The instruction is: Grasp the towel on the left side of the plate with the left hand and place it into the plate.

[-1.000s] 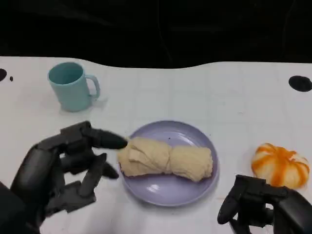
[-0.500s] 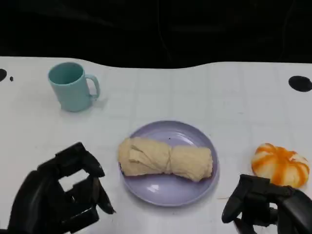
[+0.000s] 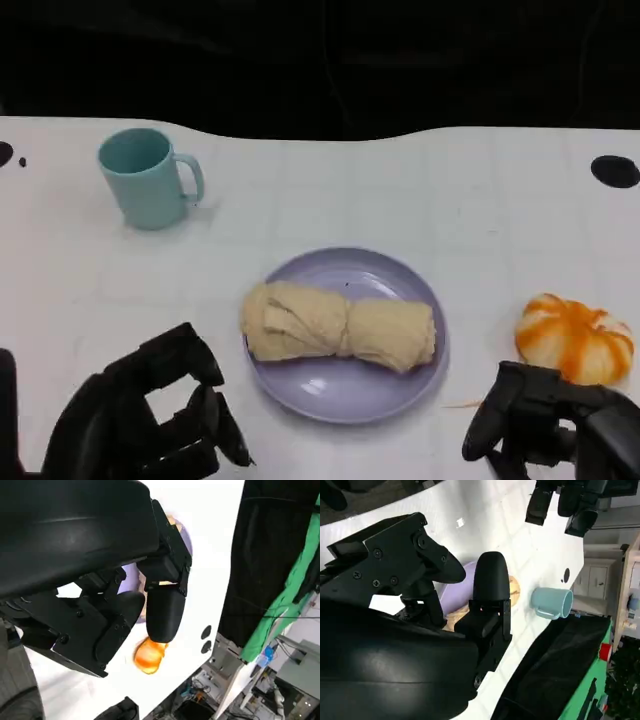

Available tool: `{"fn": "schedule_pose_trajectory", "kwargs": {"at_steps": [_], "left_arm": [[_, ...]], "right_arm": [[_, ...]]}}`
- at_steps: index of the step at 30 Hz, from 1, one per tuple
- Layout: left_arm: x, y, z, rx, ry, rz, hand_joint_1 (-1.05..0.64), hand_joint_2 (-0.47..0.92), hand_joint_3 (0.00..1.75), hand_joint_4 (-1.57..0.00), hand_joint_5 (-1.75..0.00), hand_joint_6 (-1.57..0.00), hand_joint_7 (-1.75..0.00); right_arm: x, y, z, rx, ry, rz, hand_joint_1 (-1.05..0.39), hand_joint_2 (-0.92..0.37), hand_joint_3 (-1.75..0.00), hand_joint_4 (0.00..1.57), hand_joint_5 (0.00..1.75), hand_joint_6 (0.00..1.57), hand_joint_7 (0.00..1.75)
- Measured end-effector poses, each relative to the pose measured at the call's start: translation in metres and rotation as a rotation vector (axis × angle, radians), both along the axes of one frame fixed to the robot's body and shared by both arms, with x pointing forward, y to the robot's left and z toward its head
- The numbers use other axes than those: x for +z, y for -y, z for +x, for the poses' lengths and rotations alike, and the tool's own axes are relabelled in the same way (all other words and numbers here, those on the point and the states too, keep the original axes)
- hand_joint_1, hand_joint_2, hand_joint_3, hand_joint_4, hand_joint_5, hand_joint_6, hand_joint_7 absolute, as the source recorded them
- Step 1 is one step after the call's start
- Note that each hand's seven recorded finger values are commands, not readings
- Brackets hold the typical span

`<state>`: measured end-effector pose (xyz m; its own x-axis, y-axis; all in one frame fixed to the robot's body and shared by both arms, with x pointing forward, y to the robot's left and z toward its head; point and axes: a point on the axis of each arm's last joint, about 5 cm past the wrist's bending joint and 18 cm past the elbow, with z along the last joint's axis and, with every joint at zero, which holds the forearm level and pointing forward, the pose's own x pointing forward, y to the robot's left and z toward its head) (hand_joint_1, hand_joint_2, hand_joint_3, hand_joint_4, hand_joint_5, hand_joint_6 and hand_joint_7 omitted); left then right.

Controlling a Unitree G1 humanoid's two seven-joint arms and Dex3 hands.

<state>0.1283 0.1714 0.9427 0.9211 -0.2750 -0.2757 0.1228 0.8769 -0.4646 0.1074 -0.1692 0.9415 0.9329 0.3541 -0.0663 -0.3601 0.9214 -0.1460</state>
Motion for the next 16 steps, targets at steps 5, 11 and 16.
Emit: {"fn": "schedule_pose_trajectory", "kwargs": {"at_steps": [5, 11, 16], "left_arm": [[-0.0009, 0.0, 0.0004, -0.001, -0.019, 0.007, -0.09, 0.5, 1.49, -0.87, -1.75, -0.71, -1.75], [-0.0015, 0.0002, 0.0, -0.006, -0.041, 0.018, -0.08, 0.52, 1.47, -0.87, -1.75, -0.71, -1.75], [-0.0016, -0.0005, -0.0002, -0.008, -0.048, 0.025, -0.08, 0.54, 1.47, -0.87, -1.75, -0.69, -1.75]], "right_arm": [[-0.0007, 0.0001, 0.0002, 0.0, 0.007, 0.0, -0.04, -0.58, -1.08, 0.73, 1.74, 0.66, 1.4], [-0.0013, 0.0002, -0.0013, -0.001, 0.006, 0.001, -0.03, -0.57, -1.09, 0.74, 1.75, 0.66, 1.4], [-0.0013, 0.0001, -0.0019, 0.002, 0.017, 0.003, -0.04, -0.56, -1.09, 0.74, 1.75, 0.67, 1.4]]}}
